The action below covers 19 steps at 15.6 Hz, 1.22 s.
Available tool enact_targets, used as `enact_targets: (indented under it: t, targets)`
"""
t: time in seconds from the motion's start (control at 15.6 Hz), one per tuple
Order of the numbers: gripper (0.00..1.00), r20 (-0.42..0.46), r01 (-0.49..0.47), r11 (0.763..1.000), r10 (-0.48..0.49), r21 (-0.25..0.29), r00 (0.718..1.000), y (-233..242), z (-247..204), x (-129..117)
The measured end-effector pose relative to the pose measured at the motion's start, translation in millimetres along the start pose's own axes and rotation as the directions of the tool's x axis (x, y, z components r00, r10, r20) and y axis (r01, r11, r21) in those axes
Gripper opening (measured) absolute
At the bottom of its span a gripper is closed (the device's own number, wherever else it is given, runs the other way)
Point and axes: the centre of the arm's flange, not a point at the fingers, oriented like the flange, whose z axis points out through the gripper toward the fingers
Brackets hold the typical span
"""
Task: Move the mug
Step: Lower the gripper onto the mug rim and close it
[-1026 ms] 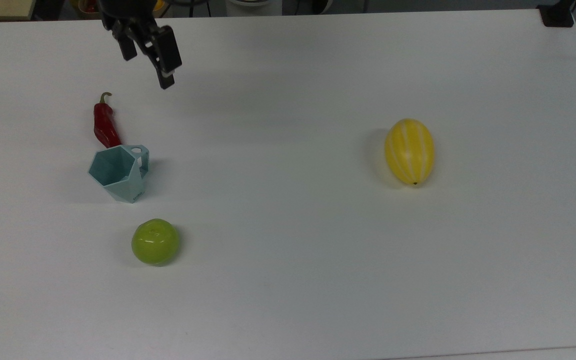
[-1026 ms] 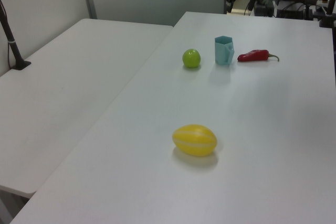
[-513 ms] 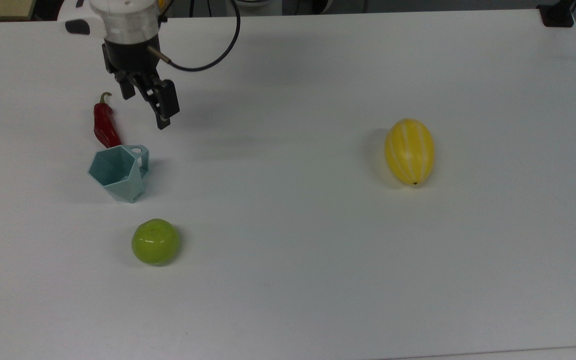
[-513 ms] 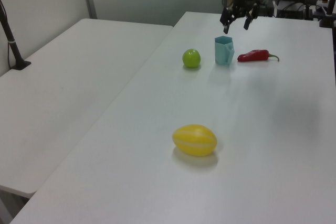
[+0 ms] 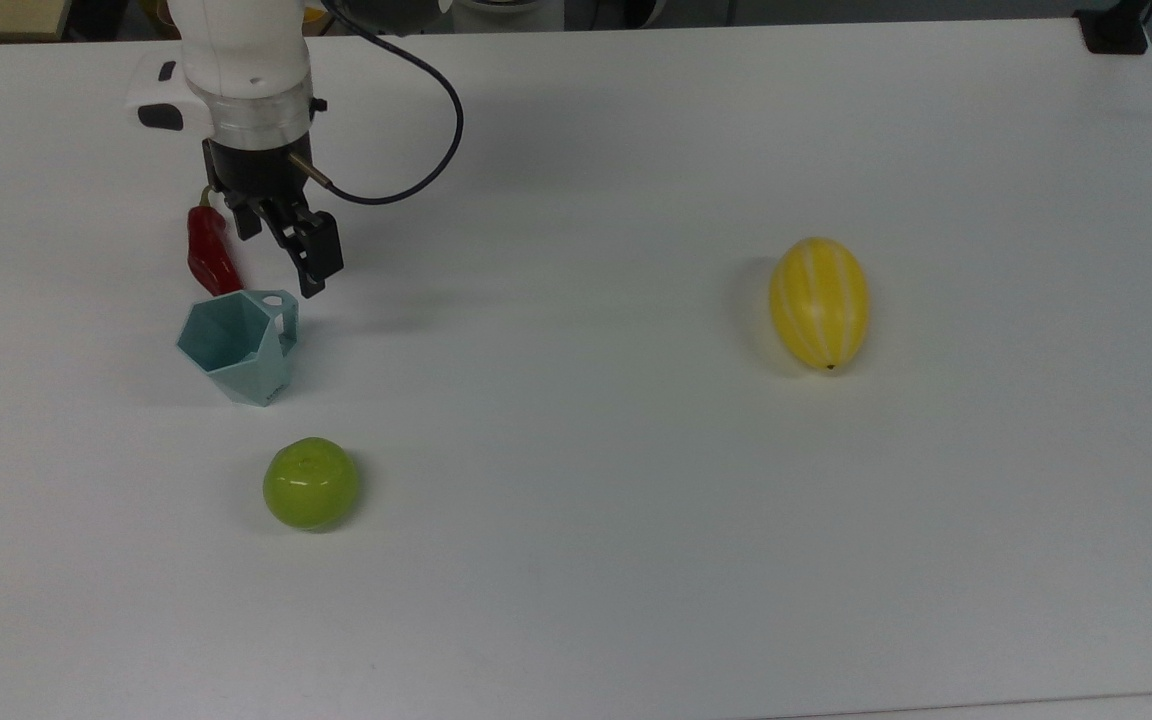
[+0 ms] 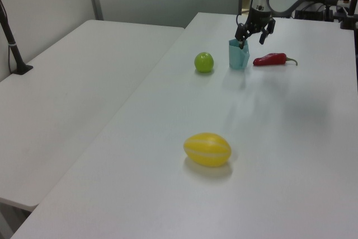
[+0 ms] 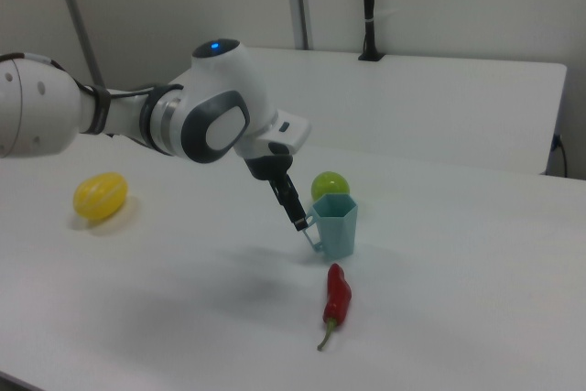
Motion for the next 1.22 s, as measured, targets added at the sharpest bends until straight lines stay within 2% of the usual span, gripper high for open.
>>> enact_targets:
  t: [0.64, 0.9, 0.96, 1.22]
  targets:
    - [0.9, -0.042, -0.004, 1.0, 0.004, 0.01, 0.999, -6, 48, -4]
    - [0.83, -0.057, -0.004, 1.0, 0.005, 0.014, 0.998, -6, 57, -2]
    - [0.77, -0.061, -0.004, 1.0, 0.005, 0.016, 0.998, -6, 59, -2]
    - [0.72, -0.055, 0.004, 1.0, -0.004, 0.002, 0.998, -6, 71, -4]
